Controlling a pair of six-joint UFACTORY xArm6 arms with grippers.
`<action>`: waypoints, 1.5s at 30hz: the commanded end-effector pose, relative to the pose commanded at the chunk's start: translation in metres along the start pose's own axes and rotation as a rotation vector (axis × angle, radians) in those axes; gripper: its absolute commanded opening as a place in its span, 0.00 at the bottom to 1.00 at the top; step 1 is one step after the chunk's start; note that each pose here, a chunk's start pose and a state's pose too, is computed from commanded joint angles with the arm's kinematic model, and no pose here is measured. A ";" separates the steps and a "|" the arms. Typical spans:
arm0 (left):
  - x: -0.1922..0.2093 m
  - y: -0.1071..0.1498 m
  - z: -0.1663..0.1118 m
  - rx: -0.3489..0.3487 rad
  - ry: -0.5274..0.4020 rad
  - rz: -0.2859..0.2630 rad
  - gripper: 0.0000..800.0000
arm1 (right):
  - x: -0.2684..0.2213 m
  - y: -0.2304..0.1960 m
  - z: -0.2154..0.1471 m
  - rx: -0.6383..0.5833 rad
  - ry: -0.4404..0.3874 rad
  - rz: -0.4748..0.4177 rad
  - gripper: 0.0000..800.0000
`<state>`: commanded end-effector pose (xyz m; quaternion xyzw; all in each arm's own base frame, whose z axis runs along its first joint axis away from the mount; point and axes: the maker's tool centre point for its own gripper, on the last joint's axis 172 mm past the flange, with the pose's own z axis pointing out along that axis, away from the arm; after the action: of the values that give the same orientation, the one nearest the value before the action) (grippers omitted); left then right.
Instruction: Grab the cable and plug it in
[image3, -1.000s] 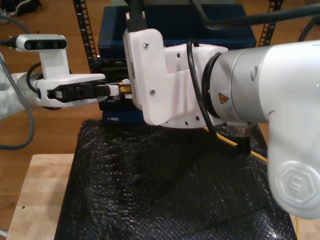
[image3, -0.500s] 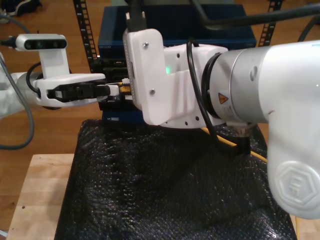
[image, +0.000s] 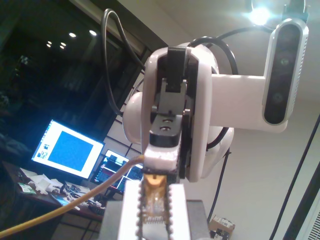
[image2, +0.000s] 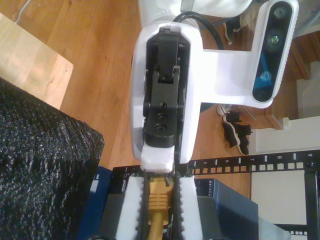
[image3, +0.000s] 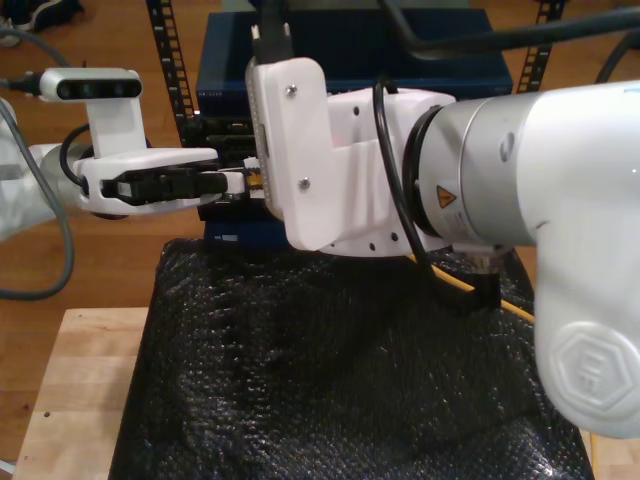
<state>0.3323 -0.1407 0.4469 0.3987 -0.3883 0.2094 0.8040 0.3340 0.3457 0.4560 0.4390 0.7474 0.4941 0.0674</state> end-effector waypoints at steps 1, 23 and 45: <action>0.000 0.000 0.000 0.000 0.000 0.000 0.03 | -0.001 0.000 0.000 -0.001 -0.001 0.001 0.16; 0.001 0.002 0.001 -0.010 -0.001 -0.002 0.62 | -0.003 0.004 -0.003 -0.038 -0.002 0.016 0.00; 0.019 -0.049 -0.060 0.391 -0.035 0.081 0.99 | -0.019 0.037 -0.013 -0.095 -0.030 0.161 0.00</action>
<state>0.4026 -0.1214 0.4158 0.5349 -0.3700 0.3062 0.6952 0.3603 0.3275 0.4861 0.5012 0.6843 0.5263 0.0592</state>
